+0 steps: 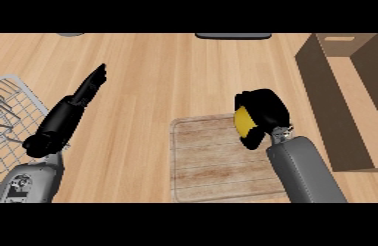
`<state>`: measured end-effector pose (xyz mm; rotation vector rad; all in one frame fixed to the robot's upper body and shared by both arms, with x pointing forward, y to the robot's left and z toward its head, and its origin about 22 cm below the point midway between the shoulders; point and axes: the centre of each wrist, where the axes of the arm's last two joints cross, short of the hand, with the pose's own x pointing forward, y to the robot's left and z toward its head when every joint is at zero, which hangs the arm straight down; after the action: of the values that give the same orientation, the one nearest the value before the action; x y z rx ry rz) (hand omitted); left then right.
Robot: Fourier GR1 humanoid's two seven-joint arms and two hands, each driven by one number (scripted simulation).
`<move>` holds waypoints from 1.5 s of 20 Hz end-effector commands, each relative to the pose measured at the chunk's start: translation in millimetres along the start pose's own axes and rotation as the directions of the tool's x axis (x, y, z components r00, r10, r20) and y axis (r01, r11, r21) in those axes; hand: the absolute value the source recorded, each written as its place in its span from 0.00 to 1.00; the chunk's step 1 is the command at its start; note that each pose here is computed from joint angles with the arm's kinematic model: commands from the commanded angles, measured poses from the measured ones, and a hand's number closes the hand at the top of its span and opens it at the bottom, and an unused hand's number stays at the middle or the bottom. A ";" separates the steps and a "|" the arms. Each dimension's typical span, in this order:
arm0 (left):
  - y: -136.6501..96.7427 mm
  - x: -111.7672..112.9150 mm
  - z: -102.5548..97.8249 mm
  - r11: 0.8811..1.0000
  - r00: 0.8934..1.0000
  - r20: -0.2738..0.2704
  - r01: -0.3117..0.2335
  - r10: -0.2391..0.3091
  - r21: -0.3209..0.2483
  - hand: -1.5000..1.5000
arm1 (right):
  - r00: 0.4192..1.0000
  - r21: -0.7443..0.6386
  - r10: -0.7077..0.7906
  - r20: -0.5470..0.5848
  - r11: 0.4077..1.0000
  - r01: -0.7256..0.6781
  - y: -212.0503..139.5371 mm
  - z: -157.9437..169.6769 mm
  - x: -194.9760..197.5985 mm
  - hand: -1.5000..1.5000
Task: Pick the lemon from the cutting board and place it in the cardboard box
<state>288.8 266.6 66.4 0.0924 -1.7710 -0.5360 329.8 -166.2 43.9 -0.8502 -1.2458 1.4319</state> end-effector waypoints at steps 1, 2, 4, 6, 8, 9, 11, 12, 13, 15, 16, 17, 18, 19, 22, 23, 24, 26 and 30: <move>-2.1 5.3 -5.0 1.000 1.000 0.023 0.005 -0.005 -0.020 0.50 | 0.920 -0.099 -0.202 -0.335 0.979 0.179 -18.7 -24.6 -16.3 1.00; -5.8 9.6 -9.1 0.999 0.999 0.040 0.004 -0.002 -0.034 0.50 | 0.908 -0.164 -0.233 -0.348 0.969 0.186 -40.0 -33.6 -17.6 1.00; -14.6 9.2 -14.5 0.999 1.000 0.028 -0.002 0.003 -0.047 0.50 | 0.886 -0.245 -0.237 -0.397 0.958 0.147 -61.5 -48.2 -21.5 1.00; -9.4 10.5 -16.9 0.998 0.999 0.033 -0.013 0.015 -0.057 0.50 | 0.885 -0.310 -0.207 -0.417 0.948 0.076 -80.7 -62.8 -13.7 1.00; -13.6 9.4 -18.6 0.998 0.999 0.029 -0.015 0.017 -0.056 0.50 | 0.892 -0.340 -0.138 -0.430 0.940 -0.018 -108.3 -72.8 -15.0 1.00; -10.6 5.2 -10.8 0.999 1.000 0.006 -0.005 0.005 -0.050 0.50 | 0.894 -0.349 -0.104 -0.435 0.935 -0.061 -107.7 -78.9 -4.4 1.00; -8.7 6.5 -14.3 0.999 1.000 0.026 0.002 -0.001 -0.045 0.50 | 0.885 -0.382 -0.106 -0.453 0.920 -0.085 -127.8 -88.4 7.5 1.00; -9.4 6.8 -12.2 1.000 1.000 0.017 0.002 -0.002 -0.030 0.50 | 0.882 -0.407 -0.134 -0.453 0.910 -0.071 -129.7 -91.8 12.1 1.00; -14.6 7.5 -29.0 1.000 1.000 0.003 -0.006 0.006 -0.031 0.50 | 0.877 -0.443 -0.165 -0.450 0.895 -0.059 -143.7 -91.4 1.2 1.00; -12.1 -13.3 -13.4 1.000 1.000 -0.017 -0.021 0.021 -0.021 0.50 | 0.832 -0.521 -0.229 -0.505 0.849 -0.083 -152.2 -86.5 -2.5 1.00; -5.4 3.9 -15.8 0.999 1.000 0.002 -0.011 0.011 -0.036 0.50 | 0.795 -0.563 -0.268 -0.545 0.819 -0.110 -169.8 -87.2 1.4 1.00; 1.1 12.4 -20.7 1.000 1.000 0.006 -0.012 0.012 -0.024 0.50 | 0.763 -0.599 -0.331 -0.555 0.795 -0.091 -168.5 -86.3 -8.9 1.00; -3.1 10.2 -14.2 1.000 1.000 0.006 0.007 -0.007 -0.025 0.50 | 0.725 -0.636 -0.388 -0.570 0.767 -0.089 -177.5 -82.9 -11.5 1.00; -9.5 -3.5 -7.0 1.000 1.000 -0.026 0.003 -0.004 -0.028 0.50 | 0.706 -0.656 -0.423 -0.568 0.751 -0.078 -182.9 -79.3 -21.1 1.00; -11.8 -0.8 -11.3 1.000 1.000 -0.005 0.011 -0.011 -0.017 0.50 | 0.623 -0.702 -0.490 -0.609 0.698 -0.138 -207.2 -76.3 -38.3 1.00; -0.3 0.5 -17.1 1.000 1.000 -0.012 0.020 -0.020 -0.008 0.50 | 0.594 -0.701 -0.504 -0.627 0.698 -0.147 -193.4 -77.0 -51.6 1.00; 7.4 -7.6 -3.4 1.000 1.000 -0.001 0.002 -0.002 -0.006 0.50 | 0.592 -0.709 -0.509 -0.624 0.688 -0.156 -207.6 -71.0 -65.9 1.00; -10.4 13.9 -23.8 1.000 1.000 -0.006 -0.020 0.020 -0.010 0.50 | 0.556 -0.715 -0.527 -0.642 0.673 -0.189 -191.9 -68.0 -81.9 1.00; -3.2 -13.7 -23.7 1.000 0.999 -0.037 0.004 -0.004 0.002 0.50 | 0.530 -0.736 -0.565 -0.632 0.651 -0.185 -214.7 -48.5 -115.9 1.00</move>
<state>304.0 260.7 65.3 0.0887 -1.7495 -0.5377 459.0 -241.3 218.3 -1.6122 -1.0567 0.1404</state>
